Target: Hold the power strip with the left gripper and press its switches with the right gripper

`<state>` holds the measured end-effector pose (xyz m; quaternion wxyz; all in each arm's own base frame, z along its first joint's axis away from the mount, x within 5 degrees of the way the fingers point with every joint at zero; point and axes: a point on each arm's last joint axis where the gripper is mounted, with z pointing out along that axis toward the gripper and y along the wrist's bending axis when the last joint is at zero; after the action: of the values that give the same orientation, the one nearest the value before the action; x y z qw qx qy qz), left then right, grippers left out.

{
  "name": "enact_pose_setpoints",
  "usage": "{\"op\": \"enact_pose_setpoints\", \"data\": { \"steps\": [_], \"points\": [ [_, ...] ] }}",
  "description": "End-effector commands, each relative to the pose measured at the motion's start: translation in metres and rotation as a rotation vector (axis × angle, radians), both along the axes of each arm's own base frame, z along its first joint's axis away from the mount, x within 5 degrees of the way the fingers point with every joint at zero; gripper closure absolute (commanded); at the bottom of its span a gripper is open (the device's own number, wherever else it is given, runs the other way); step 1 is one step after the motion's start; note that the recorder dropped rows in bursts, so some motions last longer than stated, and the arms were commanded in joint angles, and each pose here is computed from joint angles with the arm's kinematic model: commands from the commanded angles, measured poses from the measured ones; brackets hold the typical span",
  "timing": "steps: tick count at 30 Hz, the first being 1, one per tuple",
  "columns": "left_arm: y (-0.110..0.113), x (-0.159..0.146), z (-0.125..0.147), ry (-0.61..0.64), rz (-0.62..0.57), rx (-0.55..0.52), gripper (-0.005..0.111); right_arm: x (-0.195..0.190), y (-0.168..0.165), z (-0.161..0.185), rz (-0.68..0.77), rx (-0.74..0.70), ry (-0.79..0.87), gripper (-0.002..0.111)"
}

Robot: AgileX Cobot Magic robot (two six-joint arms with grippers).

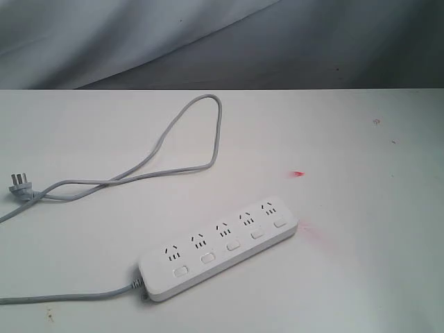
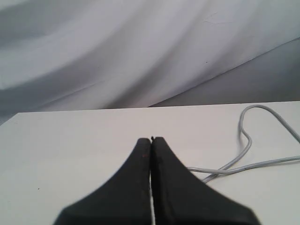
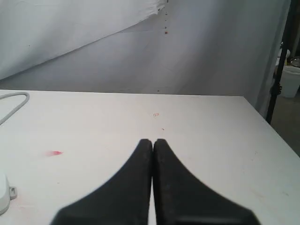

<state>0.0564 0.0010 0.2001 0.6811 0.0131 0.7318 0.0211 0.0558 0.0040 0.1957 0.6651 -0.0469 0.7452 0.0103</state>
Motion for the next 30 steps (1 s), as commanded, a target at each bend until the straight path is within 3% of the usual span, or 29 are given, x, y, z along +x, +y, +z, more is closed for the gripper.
{"op": "enact_pose_setpoints", "data": {
  "steps": [1,4,10,12,14,17,21,26,30],
  "points": [
    [0.000,0.000,-0.001,-0.003,-0.007,0.002,0.107,0.000,-0.001,0.002,-0.006,-0.118,-0.041,0.108],
    [0.000,0.000,-0.001,-0.003,-0.007,0.002,0.107,0.001,-0.001,0.010,0.000,-0.302,-0.144,0.108],
    [0.000,0.000,-0.001,-0.005,-0.007,-0.001,0.107,0.001,0.000,0.014,0.003,-0.286,-0.182,0.108],
    [0.000,0.000,0.000,-0.014,-0.007,-0.010,0.107,0.000,0.000,0.015,0.002,-0.187,-0.189,0.108],
    [-0.001,0.000,0.003,-0.044,-0.011,-0.056,0.107,0.000,0.000,0.017,0.001,0.026,-0.191,0.108],
    [-0.002,0.000,0.008,-0.107,-0.018,-0.220,0.107,0.000,0.000,0.023,-0.002,0.228,-0.242,0.108],
    [-0.004,0.000,0.005,-0.069,-0.032,-0.433,0.107,-0.001,-0.004,0.028,-0.025,0.560,-0.285,0.108],
    [-0.007,0.000,0.002,-0.022,-0.051,-0.575,0.107,-0.003,-0.002,0.037,-0.004,0.578,-0.256,0.108],
    [-0.013,-0.003,0.013,-0.015,-0.131,-0.731,0.107,-0.012,0.002,0.067,0.047,0.576,-0.255,0.108]
  ]
}}
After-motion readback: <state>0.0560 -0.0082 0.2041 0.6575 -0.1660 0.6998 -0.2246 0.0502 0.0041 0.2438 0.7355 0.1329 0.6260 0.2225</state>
